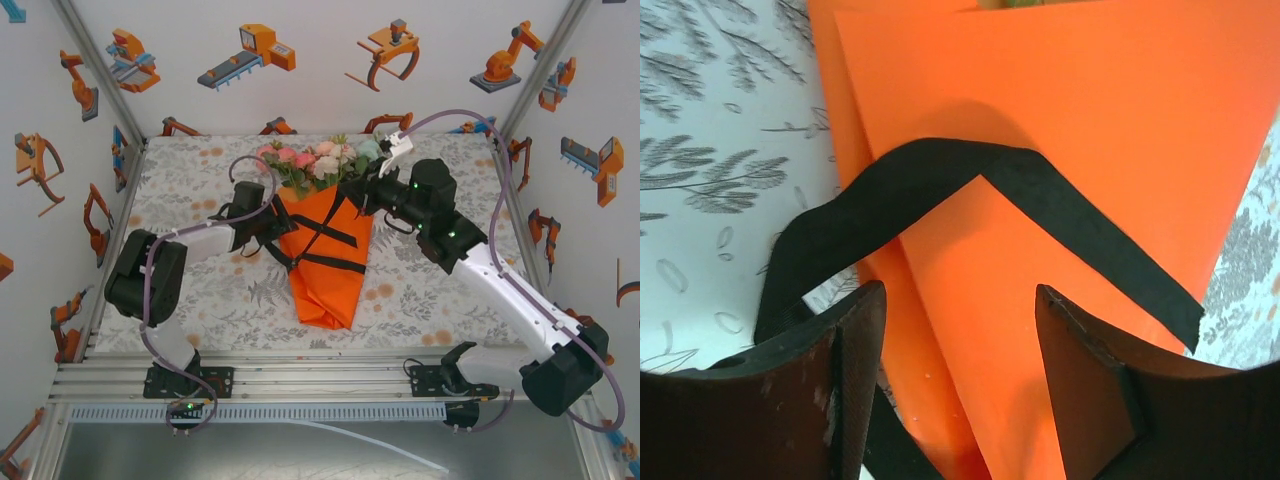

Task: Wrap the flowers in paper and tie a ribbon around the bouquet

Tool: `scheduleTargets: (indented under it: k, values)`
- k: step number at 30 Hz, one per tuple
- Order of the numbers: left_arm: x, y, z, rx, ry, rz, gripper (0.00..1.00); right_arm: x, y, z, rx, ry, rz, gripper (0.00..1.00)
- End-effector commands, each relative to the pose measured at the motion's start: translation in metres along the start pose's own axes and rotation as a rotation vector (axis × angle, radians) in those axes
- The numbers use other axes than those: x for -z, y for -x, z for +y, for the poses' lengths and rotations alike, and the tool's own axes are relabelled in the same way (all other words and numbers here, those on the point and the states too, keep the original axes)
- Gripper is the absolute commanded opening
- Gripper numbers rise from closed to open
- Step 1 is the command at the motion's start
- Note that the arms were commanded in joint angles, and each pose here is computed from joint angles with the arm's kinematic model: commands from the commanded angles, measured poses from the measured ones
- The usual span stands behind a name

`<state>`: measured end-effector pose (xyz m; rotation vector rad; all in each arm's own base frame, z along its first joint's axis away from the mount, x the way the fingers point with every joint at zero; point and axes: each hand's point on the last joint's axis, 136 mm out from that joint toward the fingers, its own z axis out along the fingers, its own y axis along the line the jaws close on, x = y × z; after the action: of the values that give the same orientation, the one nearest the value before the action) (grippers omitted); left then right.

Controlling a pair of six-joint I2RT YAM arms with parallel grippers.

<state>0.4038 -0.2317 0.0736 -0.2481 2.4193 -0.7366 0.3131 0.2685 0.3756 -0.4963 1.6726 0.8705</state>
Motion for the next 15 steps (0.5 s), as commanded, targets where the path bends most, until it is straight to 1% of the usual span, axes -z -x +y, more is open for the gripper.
scheduleTargets:
  k: [1,4,7,12,15]
  values:
    - [-0.007,-0.003,-0.014,-0.005,-0.072,0.03,0.59,0.0,0.013,0.005,0.002,0.023,-0.045,0.0]
    - [-0.007,-0.004,-0.004,0.012,-0.033,0.017,0.58,0.0,0.014,0.004,-0.002,0.017,-0.049,0.0]
    - [-0.006,-0.007,0.004,0.028,-0.004,0.033,0.58,0.0,0.016,-0.001,-0.002,-0.011,-0.05,0.0]
    - [0.022,0.005,0.008,0.025,0.022,-0.054,0.58,0.001,0.014,-0.004,-0.003,-0.032,-0.04,0.0]
    - [0.032,0.007,0.01,0.061,0.031,-0.06,0.58,-0.001,0.012,-0.005,-0.008,-0.029,-0.037,0.0]
